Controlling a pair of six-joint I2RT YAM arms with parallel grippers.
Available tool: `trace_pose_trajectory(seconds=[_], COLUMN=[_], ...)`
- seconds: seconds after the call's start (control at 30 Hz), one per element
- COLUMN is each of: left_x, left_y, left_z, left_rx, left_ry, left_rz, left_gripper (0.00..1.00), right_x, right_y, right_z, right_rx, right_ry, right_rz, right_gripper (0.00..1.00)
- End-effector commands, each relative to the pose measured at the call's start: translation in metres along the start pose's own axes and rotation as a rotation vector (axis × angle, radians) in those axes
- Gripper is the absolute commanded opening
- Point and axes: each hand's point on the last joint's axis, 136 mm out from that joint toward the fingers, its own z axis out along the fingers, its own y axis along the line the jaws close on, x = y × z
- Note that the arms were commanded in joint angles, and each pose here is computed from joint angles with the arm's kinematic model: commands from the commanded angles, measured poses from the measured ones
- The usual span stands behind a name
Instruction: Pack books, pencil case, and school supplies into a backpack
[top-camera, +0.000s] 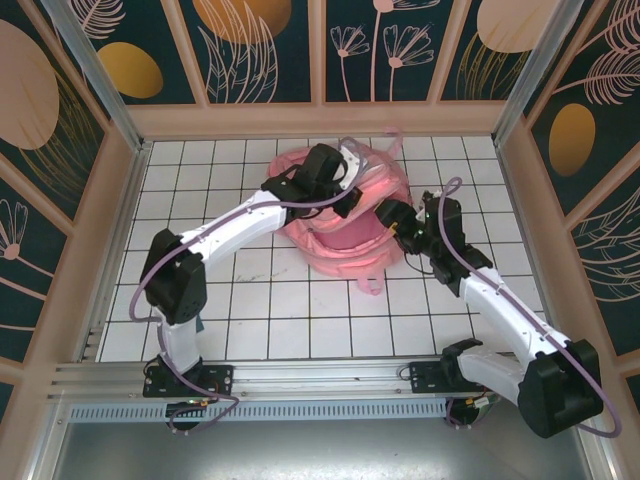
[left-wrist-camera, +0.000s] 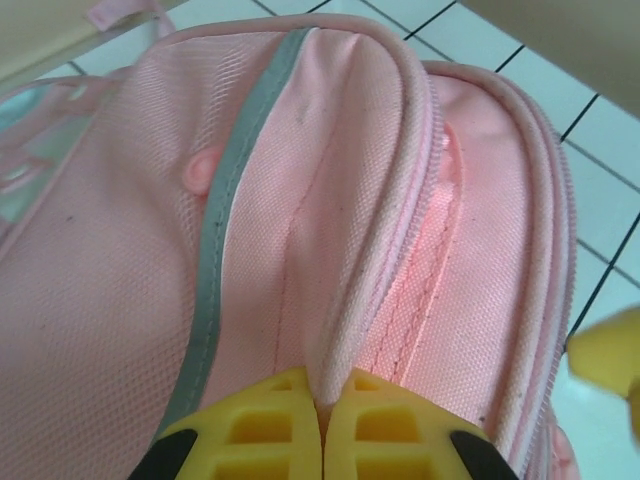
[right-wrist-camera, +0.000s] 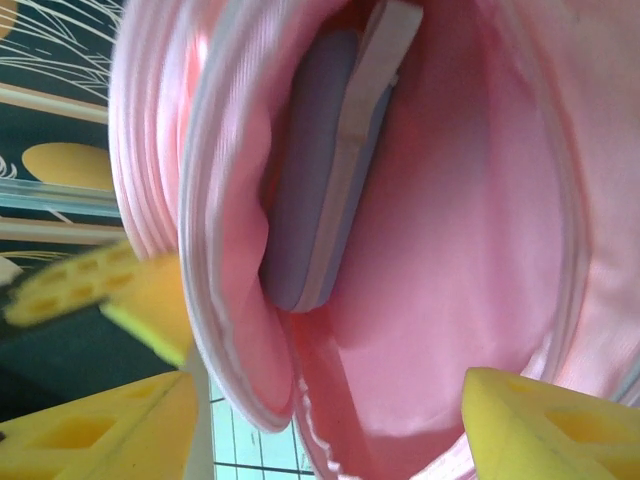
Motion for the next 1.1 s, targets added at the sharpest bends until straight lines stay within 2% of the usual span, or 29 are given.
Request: trace_pose_trajectory(seconds=[0.0, 0.1, 0.2, 0.27, 0.33, 0.43, 0.5, 0.73, 0.93, 1.07], left_x=[-0.061, -0.078, -0.085, -0.083, -0.081, -0.076, -0.068, -0.002, 0.067, 0.101], left_y=[-0.018, -0.016, -0.014, -0.013, -0.005, 0.023, 0.049, 0.137, 0.165, 0.166], left_z=[0.000, 0.013, 0.023, 0.024, 0.017, -0.002, -0.019, -0.091, -0.123, -0.131], left_rx=[0.084, 0.076, 0.081, 0.087, 0.099, 0.079, 0.037, -0.252, -0.339, -0.364], left_ry=[-0.150, -0.168, -0.166, -0.152, -0.143, -0.149, -0.165, -0.263, -0.288, -0.269], left_rz=[-0.042, -0.073, -0.095, -0.105, -0.135, -0.220, -0.286, -0.560, -0.756, -0.799], left_gripper=[0.00, 0.03, 0.17, 0.33, 0.45, 0.58, 0.63, 0.80, 0.83, 0.84], right_x=[0.005, 0.008, 0.012, 0.017, 0.022, 0.034, 0.045, 0.093, 0.115, 0.114], right_y=[-0.013, -0.027, -0.034, -0.035, -0.034, -0.036, -0.039, -0.029, -0.021, -0.033], right_z=[-0.008, -0.013, -0.015, -0.015, -0.013, -0.007, 0.000, 0.039, 0.083, 0.094], right_rx=[0.069, 0.139, 0.163, 0.173, 0.191, 0.254, 0.317, 0.512, 0.596, 0.701], right_ry=[-0.025, -0.037, -0.035, -0.029, -0.027, -0.018, -0.009, 0.002, -0.001, -0.044], right_rz=[-0.054, -0.075, -0.085, -0.099, -0.122, -0.175, -0.215, -0.333, -0.357, -0.316], right_gripper=[0.68, 0.66, 0.65, 0.65, 0.63, 0.61, 0.59, 0.50, 0.42, 0.43])
